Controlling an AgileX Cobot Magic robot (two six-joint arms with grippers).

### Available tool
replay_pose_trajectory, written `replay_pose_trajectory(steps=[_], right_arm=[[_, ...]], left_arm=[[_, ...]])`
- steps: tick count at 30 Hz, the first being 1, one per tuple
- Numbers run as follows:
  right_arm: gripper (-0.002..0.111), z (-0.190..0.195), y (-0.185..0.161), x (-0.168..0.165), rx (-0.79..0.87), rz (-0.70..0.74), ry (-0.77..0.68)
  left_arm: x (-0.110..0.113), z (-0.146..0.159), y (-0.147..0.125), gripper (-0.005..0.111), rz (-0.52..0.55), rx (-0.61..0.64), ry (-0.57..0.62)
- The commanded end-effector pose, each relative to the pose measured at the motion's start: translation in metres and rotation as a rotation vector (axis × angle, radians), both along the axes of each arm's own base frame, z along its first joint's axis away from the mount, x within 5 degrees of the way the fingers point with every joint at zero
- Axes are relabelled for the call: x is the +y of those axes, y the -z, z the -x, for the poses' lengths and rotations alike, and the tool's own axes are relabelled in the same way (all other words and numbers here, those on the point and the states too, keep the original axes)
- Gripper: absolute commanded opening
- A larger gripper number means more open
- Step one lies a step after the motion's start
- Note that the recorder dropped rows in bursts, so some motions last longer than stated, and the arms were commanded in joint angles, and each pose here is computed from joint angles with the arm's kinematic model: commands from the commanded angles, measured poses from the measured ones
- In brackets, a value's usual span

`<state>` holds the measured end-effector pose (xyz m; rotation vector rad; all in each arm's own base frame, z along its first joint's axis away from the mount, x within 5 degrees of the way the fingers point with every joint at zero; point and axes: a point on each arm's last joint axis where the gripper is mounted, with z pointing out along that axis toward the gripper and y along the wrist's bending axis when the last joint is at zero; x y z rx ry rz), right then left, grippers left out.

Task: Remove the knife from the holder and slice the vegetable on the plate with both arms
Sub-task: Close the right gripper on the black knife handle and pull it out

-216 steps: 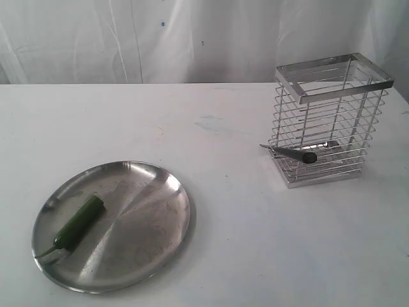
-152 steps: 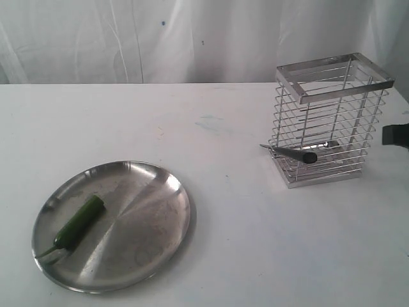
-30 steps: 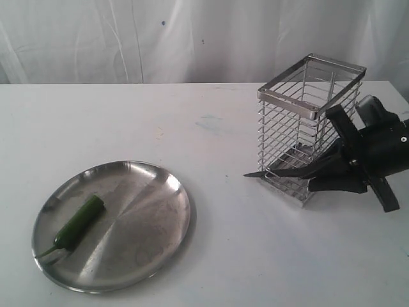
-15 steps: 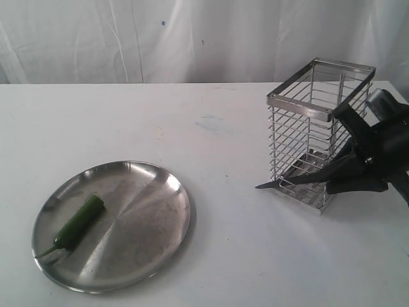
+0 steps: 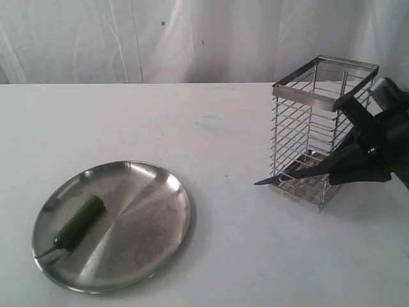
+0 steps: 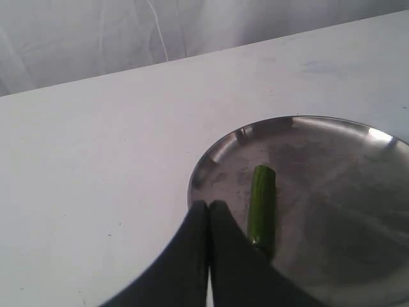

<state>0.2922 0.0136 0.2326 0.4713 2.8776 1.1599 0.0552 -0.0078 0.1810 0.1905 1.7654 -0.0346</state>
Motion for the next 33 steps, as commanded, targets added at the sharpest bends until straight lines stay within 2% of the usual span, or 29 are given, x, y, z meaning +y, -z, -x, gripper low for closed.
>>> replay_pose_trajectory(steps=[1,4,7,10,12,14,16,18,25,33], right_arm=[[0.0,0.004,-0.007,-0.005,-0.027,0.04,-0.027],[0.0,0.006,-0.005,-0.008,-0.002,0.078,-0.029],[0.0,0.004,-0.018,-0.004,-0.111,0.048,-0.073],[0.0,0.003,-0.022,-0.009,-0.059,0.105,-0.019],[0.0,0.001,-0.035,-0.01,-0.162,0.135,-0.089],[0.0,0.007,-0.042,-0.017,-0.179,0.244,-0.119],[0.0,0.012,-0.041,-0.027,-0.094,0.365,-0.067],[0.0,0.014,-0.039,-0.033,-0.074,0.433,-0.076],[0.0,0.017,-0.032,-0.033,-0.056,0.437,-0.088],[0.0,0.013,-0.014,-0.036,-0.185,0.5,-0.115]], left_arm=[[0.0,0.0,0.001,0.0,0.01,0.001,0.005],[0.0,0.0,0.001,0.0,0.01,0.001,0.005],[0.0,0.0,0.001,0.0,0.01,0.001,0.005],[0.0,0.0,0.001,0.0,0.01,0.001,0.005],[0.0,0.0,0.001,0.0,0.01,0.001,0.005],[0.0,0.0,0.001,0.0,0.01,0.001,0.005],[0.0,0.0,0.001,0.0,0.01,0.001,0.005],[0.0,0.0,0.001,0.0,0.01,0.001,0.005],[0.0,0.0,0.001,0.0,0.01,0.001,0.005],[0.0,0.0,0.001,0.0,0.01,0.001,0.005]])
